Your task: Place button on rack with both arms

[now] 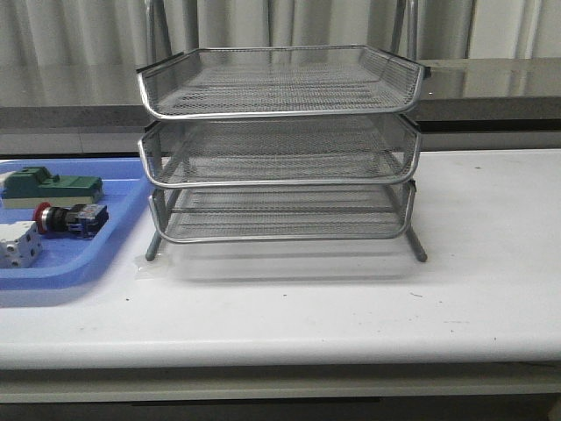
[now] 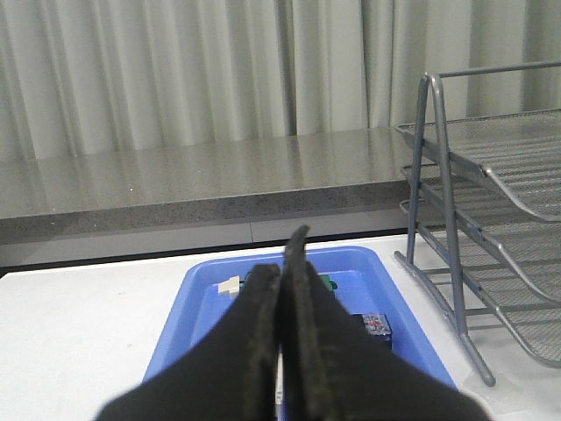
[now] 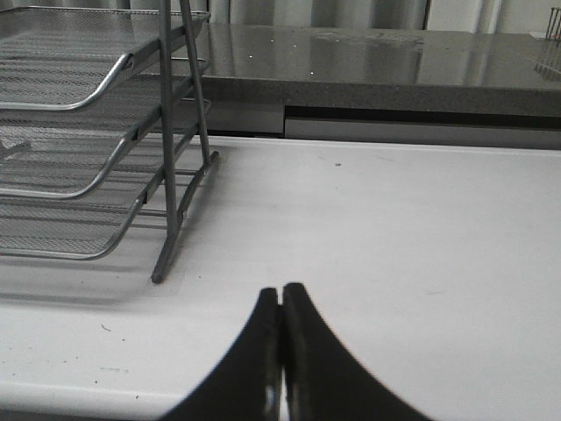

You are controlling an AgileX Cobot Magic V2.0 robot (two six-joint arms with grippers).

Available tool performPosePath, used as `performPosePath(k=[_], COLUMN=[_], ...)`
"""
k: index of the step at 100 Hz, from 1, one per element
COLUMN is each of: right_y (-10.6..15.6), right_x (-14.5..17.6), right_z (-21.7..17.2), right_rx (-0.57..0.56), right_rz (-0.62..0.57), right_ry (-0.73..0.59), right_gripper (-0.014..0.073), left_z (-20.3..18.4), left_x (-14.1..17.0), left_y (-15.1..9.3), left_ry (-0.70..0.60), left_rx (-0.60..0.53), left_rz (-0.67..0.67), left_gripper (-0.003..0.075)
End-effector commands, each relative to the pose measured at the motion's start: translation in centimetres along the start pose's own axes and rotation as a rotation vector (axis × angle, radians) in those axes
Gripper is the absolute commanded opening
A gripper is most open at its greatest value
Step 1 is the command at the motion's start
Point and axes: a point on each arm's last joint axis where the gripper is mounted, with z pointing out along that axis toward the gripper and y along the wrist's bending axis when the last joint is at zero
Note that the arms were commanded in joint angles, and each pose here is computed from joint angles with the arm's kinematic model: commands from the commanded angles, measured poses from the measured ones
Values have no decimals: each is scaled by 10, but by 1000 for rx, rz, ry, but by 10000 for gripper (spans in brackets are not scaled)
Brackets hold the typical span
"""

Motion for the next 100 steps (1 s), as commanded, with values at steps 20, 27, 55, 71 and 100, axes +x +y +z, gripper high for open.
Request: performPosePath(k=[20,27,55,71,100], right_y=[1,1,0,1,2], right_x=[-7,-7,-9,-10,-15], right_z=[-2,-2,-2,-2,-3], right_rx=[-7,-7,3,4,-7], right_rz=[-19,-19,-156,-171,-172], right_ry=[-96,-96,-111,-118,-185], right_gripper=[-58,-58,-58,-58,-58], left_z=[-2,-2,-2,-2,-2], left_x=[2,2,2,2,2], left_y=[-1,-1,-1,-1,-1], left_ry=[-81,-81,-81,-81,-81], left_rx=[5,5,5,5,5], left_rz=[-17,-17,-17,-17,-17], left_gripper=[-20,-20,-20,-20,-20])
